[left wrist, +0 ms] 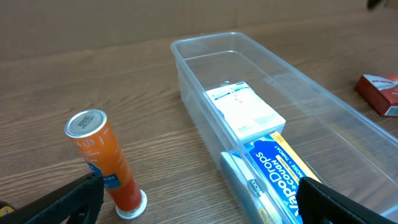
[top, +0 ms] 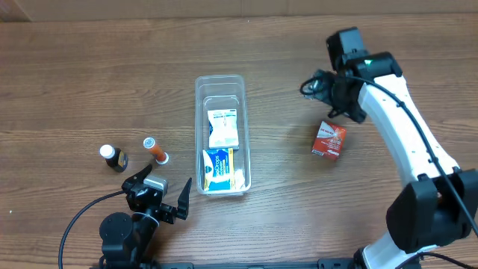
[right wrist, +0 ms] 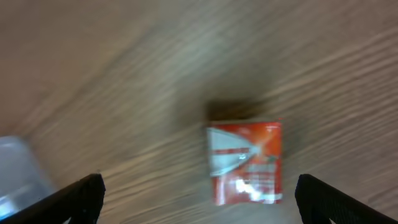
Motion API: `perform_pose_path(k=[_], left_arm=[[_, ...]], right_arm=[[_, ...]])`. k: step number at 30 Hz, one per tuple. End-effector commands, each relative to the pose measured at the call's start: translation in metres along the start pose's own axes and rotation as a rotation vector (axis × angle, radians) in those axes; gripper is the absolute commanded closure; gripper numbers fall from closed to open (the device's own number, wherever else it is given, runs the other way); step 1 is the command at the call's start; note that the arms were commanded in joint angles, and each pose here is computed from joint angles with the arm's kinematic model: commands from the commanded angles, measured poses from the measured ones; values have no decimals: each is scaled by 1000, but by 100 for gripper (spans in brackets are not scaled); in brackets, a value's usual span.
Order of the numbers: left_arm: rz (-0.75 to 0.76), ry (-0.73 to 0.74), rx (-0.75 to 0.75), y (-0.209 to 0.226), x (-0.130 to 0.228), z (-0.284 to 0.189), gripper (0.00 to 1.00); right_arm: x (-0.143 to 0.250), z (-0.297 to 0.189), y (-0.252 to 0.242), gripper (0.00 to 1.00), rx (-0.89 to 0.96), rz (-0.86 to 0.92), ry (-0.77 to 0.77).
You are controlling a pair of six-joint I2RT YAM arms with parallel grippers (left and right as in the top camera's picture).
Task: Pack container
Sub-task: 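Move the right gripper to the red box and grasp it, then lower the red box into the container's far end and release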
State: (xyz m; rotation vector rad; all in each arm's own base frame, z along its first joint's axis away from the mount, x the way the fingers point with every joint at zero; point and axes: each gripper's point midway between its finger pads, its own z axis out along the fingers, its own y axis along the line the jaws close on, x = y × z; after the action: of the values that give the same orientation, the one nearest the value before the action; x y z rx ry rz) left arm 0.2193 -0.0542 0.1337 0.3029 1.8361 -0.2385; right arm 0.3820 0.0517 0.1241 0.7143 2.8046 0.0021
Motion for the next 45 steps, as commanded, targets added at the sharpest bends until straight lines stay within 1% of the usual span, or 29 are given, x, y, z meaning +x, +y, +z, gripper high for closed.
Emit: perform_pose_path(k=[1,2,5,7,9,11,12,13,15,16,17,18,20,21,22,23,24,26,27,28,31,32,33,34,37,40,42,43,45], left_arm=[[20,-7,5,-1,0,0,0],[20,-7,5,-1,0,0,0],[20,-7,5,-1,0,0,0],[20,-7,5,-1,0,0,0],[20,-7,5,-1,0,0,0],[20,-7,5,-1,0,0,0],[20,-7,5,-1,0,0,0],[20,-7,5,-1,0,0,0],[20,-7,5,-1,0,0,0],[20,-7,5,-1,0,0,0],[20,-7,5,-1,0,0,0],[20,-7,5,-1,0,0,0],[20,-7,5,-1,0,0,0],[20,-7,5,-1,0,0,0],[20,-7,5,-1,0,0,0],[20,-7,5,-1,0,0,0],[20,-7,5,-1,-1,0,0],[20,-7,5,-1,0,0,0],[20,-7,5,-1,0,0,0],[20,-7,5,-1,0,0,0],[20,-7,5,-1,0,0,0],[20,-7,5,-1,0,0,0],[20,-7,5,-1,0,0,0],[20,-7,5,-1,0,0,0],[20,-7,5,-1,0,0,0],[20,-7,5,-1,0,0,0],[21,-7,5,-1,0,0,0],[20,-7,5,-1,0,0,0],[20,-7,5,-1,0,0,0]], right_arm=[[20,44,-34,0,63,15,85],[28,56,-37,0,53,-19,101],[45,83,-40,0,26,-21,116],[52,91,-31,0,-42,-50,129],[55,98,-32,0,-49,-48,124],[57,101,-33,6,-49,-45,122],[56,101,-32,12,-52,-44,117],[55,102,-31,21,-56,-44,112],[52,99,-29,30,-59,-46,108],[47,88,-27,35,-57,-45,111],[43,79,-24,35,-59,-47,109],[36,56,-15,36,-73,-59,93],[21,-9,20,36,-147,-126,14],[20,-47,47,36,-211,-181,-43],[21,-72,69,38,-266,-226,-88],[30,-98,100,38,-337,-293,-134],[42,-111,128,38,-399,-351,-168],[69,-114,172,38,-480,-435,-190],[79,-106,185,38,-489,-451,-177],[94,-85,203,38,-484,-473,-145],[121,-25,234,37,-449,-523,-81],[128,-5,240,35,-437,-533,-58],[132,-1,243,29,-450,-539,-37],[138,-2,247,28,-485,-570,-12],[134,-24,250,23,-522,-587,-36],[119,-78,249,5,-605,-585,-131],[98,-111,234,2,-584,-550,-238],[85,-134,225,2,-607,-524,-287],[64,-162,202,5,-619,-472,-337]])
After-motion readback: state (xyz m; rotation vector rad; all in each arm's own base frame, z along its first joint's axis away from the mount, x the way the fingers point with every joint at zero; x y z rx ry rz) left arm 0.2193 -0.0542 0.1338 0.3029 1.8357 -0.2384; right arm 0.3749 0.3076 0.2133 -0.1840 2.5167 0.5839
